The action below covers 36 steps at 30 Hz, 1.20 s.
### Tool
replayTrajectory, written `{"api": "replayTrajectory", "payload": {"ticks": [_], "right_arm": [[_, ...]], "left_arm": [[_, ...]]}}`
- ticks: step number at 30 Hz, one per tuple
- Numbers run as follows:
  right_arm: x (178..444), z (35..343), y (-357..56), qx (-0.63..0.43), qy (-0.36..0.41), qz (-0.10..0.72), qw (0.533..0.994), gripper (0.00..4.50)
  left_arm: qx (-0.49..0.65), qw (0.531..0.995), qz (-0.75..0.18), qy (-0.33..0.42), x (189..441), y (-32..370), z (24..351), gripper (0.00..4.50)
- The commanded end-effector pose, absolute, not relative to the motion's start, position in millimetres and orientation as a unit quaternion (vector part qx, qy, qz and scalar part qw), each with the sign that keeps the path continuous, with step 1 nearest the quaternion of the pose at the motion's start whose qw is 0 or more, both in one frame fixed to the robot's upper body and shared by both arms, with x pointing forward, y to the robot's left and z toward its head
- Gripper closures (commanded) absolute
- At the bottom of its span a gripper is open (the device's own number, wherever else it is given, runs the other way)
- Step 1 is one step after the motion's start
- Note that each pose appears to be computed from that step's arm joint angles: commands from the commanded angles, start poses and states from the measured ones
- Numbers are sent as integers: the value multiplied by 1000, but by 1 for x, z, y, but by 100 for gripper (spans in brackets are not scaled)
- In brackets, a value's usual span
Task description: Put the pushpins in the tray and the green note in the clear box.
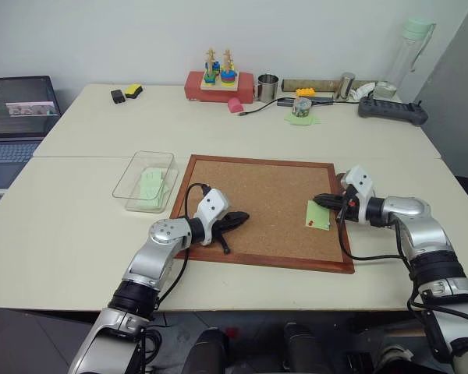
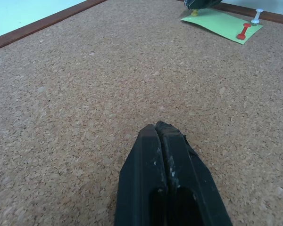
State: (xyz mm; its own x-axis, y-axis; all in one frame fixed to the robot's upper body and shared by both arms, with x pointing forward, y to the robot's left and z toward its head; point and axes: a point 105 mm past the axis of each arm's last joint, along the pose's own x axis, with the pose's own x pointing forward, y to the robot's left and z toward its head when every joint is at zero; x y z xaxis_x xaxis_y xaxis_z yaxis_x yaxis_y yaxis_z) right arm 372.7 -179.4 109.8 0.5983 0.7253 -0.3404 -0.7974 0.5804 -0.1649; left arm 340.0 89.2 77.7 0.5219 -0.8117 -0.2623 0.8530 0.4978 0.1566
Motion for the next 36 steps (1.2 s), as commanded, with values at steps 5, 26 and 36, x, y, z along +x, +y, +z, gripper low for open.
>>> {"api": "replayTrajectory", "payload": {"ticks": [5,26,36], "right_arm": [[369,150,-177,-169,50,443,879,448],[404,154,-248,-187,84,234,950,448],[413,142,-272,-149,114,153,970,428]], "left_arm": [[140,858,-478,125,335,89,53,450],[141,857,-478,129,332,85,49,450],[145,857,-478,130,333,86,48,450]]}}
